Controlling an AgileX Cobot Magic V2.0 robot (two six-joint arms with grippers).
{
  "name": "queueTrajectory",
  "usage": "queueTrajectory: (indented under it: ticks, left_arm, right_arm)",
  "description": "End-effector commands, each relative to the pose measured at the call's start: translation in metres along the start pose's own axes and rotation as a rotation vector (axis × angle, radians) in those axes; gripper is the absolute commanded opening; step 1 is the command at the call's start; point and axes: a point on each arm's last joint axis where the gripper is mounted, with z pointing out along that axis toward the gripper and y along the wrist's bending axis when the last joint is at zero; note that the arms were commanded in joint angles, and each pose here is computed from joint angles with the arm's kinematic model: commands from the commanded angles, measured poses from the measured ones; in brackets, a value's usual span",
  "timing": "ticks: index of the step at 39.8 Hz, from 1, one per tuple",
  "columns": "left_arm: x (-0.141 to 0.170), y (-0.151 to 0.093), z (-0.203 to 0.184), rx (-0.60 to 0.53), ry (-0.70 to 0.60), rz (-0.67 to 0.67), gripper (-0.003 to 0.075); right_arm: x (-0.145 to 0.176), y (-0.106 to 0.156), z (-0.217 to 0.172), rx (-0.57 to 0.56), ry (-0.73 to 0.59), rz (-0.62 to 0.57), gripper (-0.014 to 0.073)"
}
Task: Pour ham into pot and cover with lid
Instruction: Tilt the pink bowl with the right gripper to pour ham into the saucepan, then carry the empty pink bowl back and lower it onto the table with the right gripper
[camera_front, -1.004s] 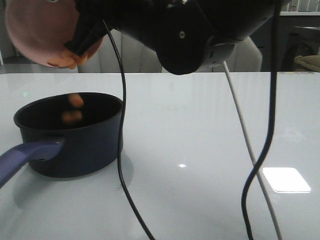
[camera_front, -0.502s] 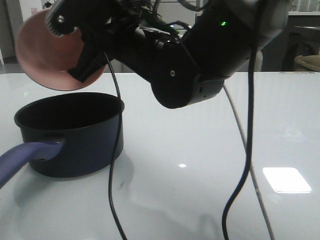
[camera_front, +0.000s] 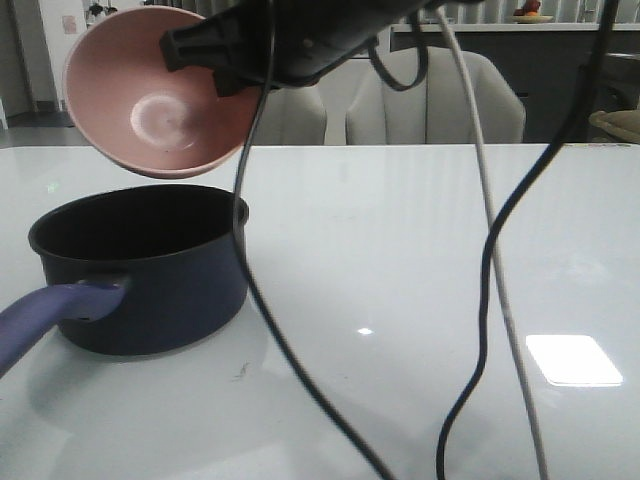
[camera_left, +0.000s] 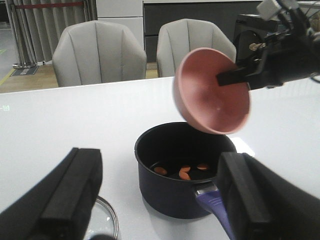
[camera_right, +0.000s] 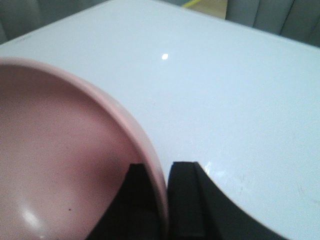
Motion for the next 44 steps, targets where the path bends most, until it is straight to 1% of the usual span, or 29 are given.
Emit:
queueTrajectory:
  ticks: [1, 7, 11, 15, 17, 22, 24, 31, 39, 44]
  left_arm:
    - [-0.015, -0.001, -0.007, 0.012, -0.128, -0.012, 0.0510]
    - [-0.015, -0.001, -0.007, 0.012, -0.128, -0.012, 0.0510]
    - [-0.015, -0.001, -0.007, 0.012, -0.128, -0.012, 0.0510]
    - [-0.015, -0.001, -0.007, 0.012, -0.128, -0.012, 0.0510]
    - [-0.015, -0.001, -0.007, 0.012, -0.128, -0.012, 0.0510]
    - [-0.015, -0.001, -0.007, 0.012, -0.128, -0.012, 0.0510]
    - [-0.015, -0.001, -0.007, 0.012, -0.128, -0.012, 0.0510]
    - [-0.015, -0.001, -0.007, 0.012, -0.128, -0.012, 0.0510]
    - [-0.015, -0.001, -0.007, 0.012, -0.128, -0.012, 0.0510]
    - [-0.015, -0.001, -0.007, 0.012, -0.128, -0.012, 0.0510]
  right_arm:
    - [-0.041, -0.019, -0.037, -0.003, -0.054, 0.033, 0.0132]
    - [-0.043, -0.058, -0.062, 0.013, 0.072, 0.071, 0.0137]
    - [-0.039, -0.087, -0.075, 0.051, 0.154, 0.071, 0.0137]
    - [-0.027, -0.116, -0.083, 0.106, 0.256, 0.061, 0.0137]
    - [-0.020, -0.130, -0.087, 0.135, 0.309, 0.101, 0.0137]
    - [0.000, -0.162, -0.094, 0.190, 0.425, 0.277, 0.0137]
    - [0.007, -0.172, -0.096, 0.203, 0.464, 0.315, 0.0137]
    - [0.037, -0.192, -0.090, 0.198, 0.612, 0.393, 0.0137]
    - [0.063, -0.203, -0.073, 0.214, 0.700, 0.378, 0.0137]
    - [0.073, -0.206, -0.065, 0.212, 0.726, 0.388, 0.0148]
